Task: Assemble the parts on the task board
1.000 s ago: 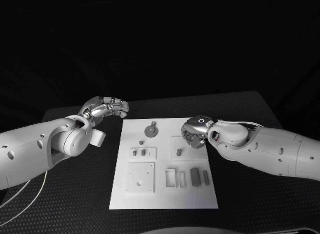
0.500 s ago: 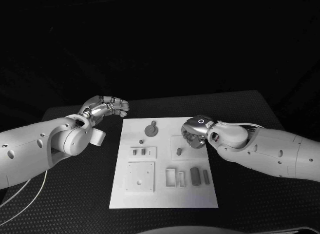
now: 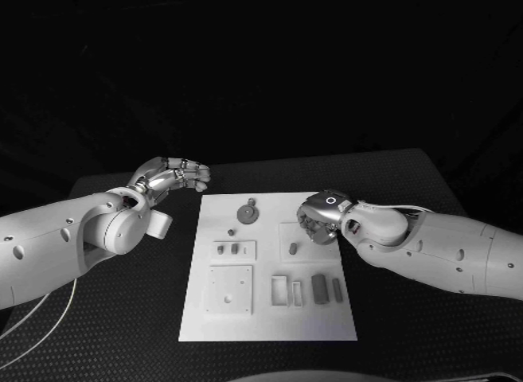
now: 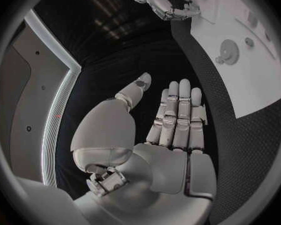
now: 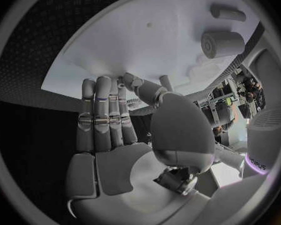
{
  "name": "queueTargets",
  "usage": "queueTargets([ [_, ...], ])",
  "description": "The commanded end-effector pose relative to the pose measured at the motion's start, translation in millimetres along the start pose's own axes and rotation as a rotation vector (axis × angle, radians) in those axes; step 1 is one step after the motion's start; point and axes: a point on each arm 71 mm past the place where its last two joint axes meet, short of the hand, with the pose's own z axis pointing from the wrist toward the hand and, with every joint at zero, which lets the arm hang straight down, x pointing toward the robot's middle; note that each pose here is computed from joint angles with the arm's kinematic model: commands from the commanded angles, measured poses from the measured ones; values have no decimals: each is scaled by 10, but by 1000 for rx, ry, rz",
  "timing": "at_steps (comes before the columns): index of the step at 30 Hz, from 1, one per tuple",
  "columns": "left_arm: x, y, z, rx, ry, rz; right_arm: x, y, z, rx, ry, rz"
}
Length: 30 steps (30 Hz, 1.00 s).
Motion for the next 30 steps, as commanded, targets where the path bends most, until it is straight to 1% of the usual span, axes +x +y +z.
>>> queueTargets([
  [1, 16, -13, 11, 9, 6, -8, 34, -32, -36, 12, 10, -13],
  [11, -11, -7, 12, 9, -1, -6, -53, -26, -42, 9, -25, 12],
  [17, -20, -4, 16, 8, -4, -7, -148, -32, -37, 9, -54, 44],
  [22, -26, -2, 17, 6, -4, -7, -204, -53, -47, 9, -53, 68],
  [25, -32, 0, 16, 6, -6, -7, -251, -84, -74, 7, -38, 103],
  [30, -48, 3, 16, 4, -10, -6, -377, -44, -99, -9, -62, 144],
])
